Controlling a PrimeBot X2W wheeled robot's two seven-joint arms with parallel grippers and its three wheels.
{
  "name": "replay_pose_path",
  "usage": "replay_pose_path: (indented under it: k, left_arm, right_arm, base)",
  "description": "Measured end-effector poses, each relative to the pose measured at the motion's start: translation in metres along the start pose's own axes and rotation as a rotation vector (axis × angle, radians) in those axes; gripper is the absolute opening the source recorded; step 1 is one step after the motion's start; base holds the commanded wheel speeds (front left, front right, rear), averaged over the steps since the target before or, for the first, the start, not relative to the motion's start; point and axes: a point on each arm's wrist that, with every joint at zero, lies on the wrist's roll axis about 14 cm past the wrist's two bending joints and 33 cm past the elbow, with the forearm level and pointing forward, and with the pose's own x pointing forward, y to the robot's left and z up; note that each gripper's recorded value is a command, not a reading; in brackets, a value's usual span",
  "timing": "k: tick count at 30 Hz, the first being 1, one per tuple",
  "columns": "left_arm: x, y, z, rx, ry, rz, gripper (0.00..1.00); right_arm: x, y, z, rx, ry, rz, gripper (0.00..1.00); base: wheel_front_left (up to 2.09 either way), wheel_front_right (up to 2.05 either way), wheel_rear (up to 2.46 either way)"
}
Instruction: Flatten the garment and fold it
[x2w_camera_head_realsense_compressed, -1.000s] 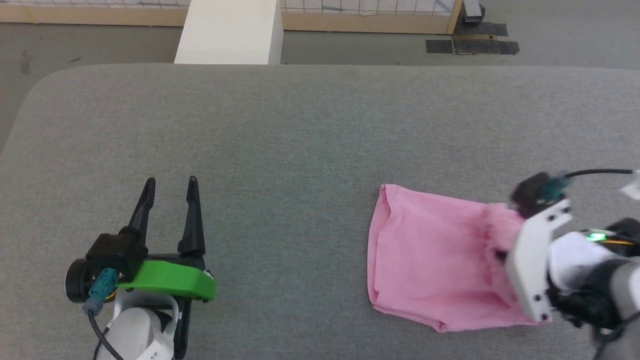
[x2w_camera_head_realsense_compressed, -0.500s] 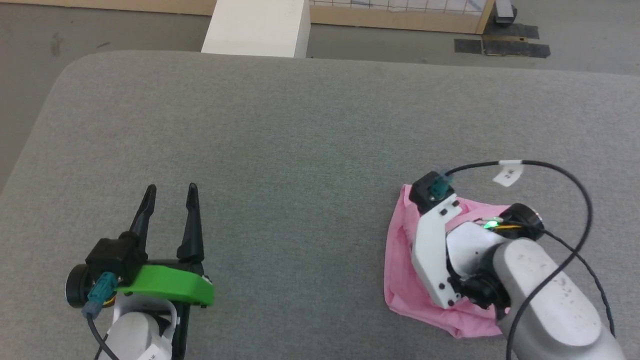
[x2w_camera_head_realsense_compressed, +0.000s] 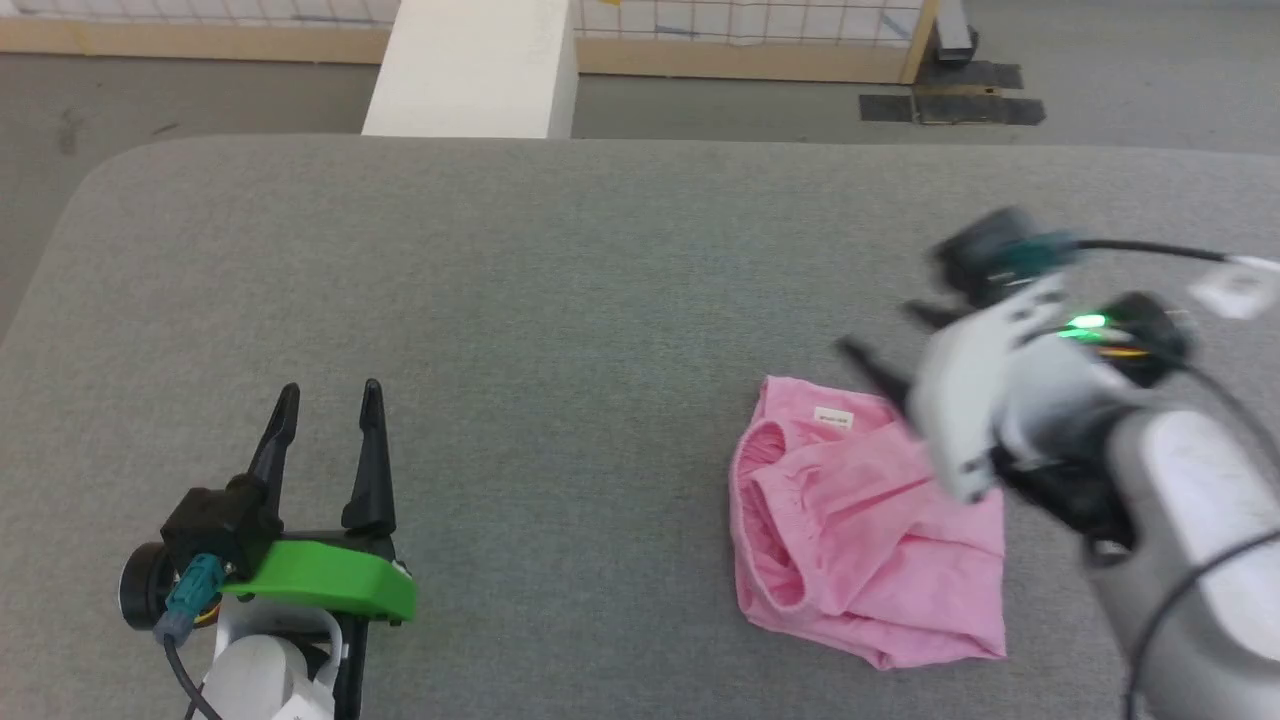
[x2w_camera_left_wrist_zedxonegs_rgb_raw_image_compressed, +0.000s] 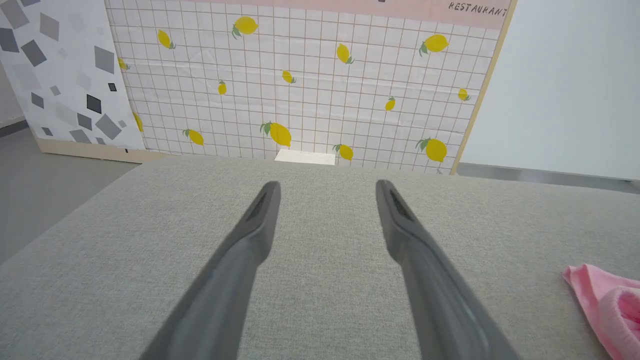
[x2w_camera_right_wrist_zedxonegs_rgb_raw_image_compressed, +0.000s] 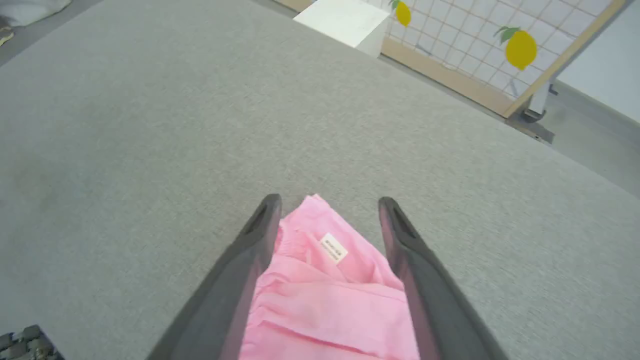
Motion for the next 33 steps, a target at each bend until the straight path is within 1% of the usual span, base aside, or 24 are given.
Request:
replay_pose_path:
  k: [1,3,5,6,10,14,19,20,21,26,30,33]
  left_arm:
    - [0.001,-0.002,0.001,0.001,-0.003,-0.005,1.00]
    - [0.004,-0.007,0.001,-0.002,-0.006,-0.020,1.00]
    - [0.006,-0.011,0.001,-0.005,-0.008,-0.031,1.00]
    - [0.006,-0.013,0.001,-0.005,-0.008,-0.037,1.00]
    - [0.009,-0.016,-0.003,-0.006,0.001,-0.043,1.00]
    - [0.010,-0.016,-0.007,-0.004,0.012,-0.049,1.00]
    - [0.009,-0.013,-0.009,-0.003,0.018,-0.039,1.00]
    - [0.008,-0.013,-0.009,-0.003,0.018,-0.037,1.00]
    - [0.008,-0.012,-0.009,-0.003,0.017,-0.035,1.00]
    - [0.013,-0.014,-0.008,-0.001,0.009,-0.039,1.00]
    - [0.019,-0.021,-0.007,-0.003,-0.002,-0.062,1.00]
    - [0.029,-0.034,-0.010,-0.004,-0.001,-0.096,1.00]
  right_arm:
    - [-0.007,-0.016,0.000,0.014,-0.018,-0.051,1.00]
    - [-0.022,-0.050,-0.020,0.049,-0.001,-0.169,1.00]
    - [-0.032,-0.067,-0.049,0.080,0.054,-0.238,1.00]
    - [-0.035,-0.070,-0.068,0.100,0.094,-0.256,1.00]
    - [-0.036,-0.060,-0.125,0.167,0.233,-0.253,1.00]
    - [-0.026,-0.041,-0.151,0.199,0.308,-0.207,1.00]
    - [-0.018,-0.030,-0.174,0.205,0.375,-0.179,1.00]
    - [-0.018,-0.030,-0.176,0.206,0.379,-0.179,0.70]
    - [-0.017,-0.030,-0.176,0.205,0.377,-0.180,0.00]
    - [-0.016,-0.026,-0.172,0.187,0.364,-0.151,0.00]
    - [-0.028,-0.038,-0.167,0.113,0.372,-0.150,0.00]
    - [-0.043,-0.058,-0.164,0.067,0.382,-0.178,0.00]
  base:
    - [0.00,0.00,0.00]
    - [0.00,0.00,0.00]
    - [0.00,0.00,0.00]
    - [0.00,0.00,0.00]
    - [0.00,0.00,0.00]
    - [0.00,0.00,0.00]
    - [0.00,0.00,0.00]
    - [0.00,0.00,0.00]
    - [0.00,0.00,0.00]
    - [0.00,0.00,0.00]
    - [0.00,0.00,0.00]
    - [0.00,0.00,0.00]
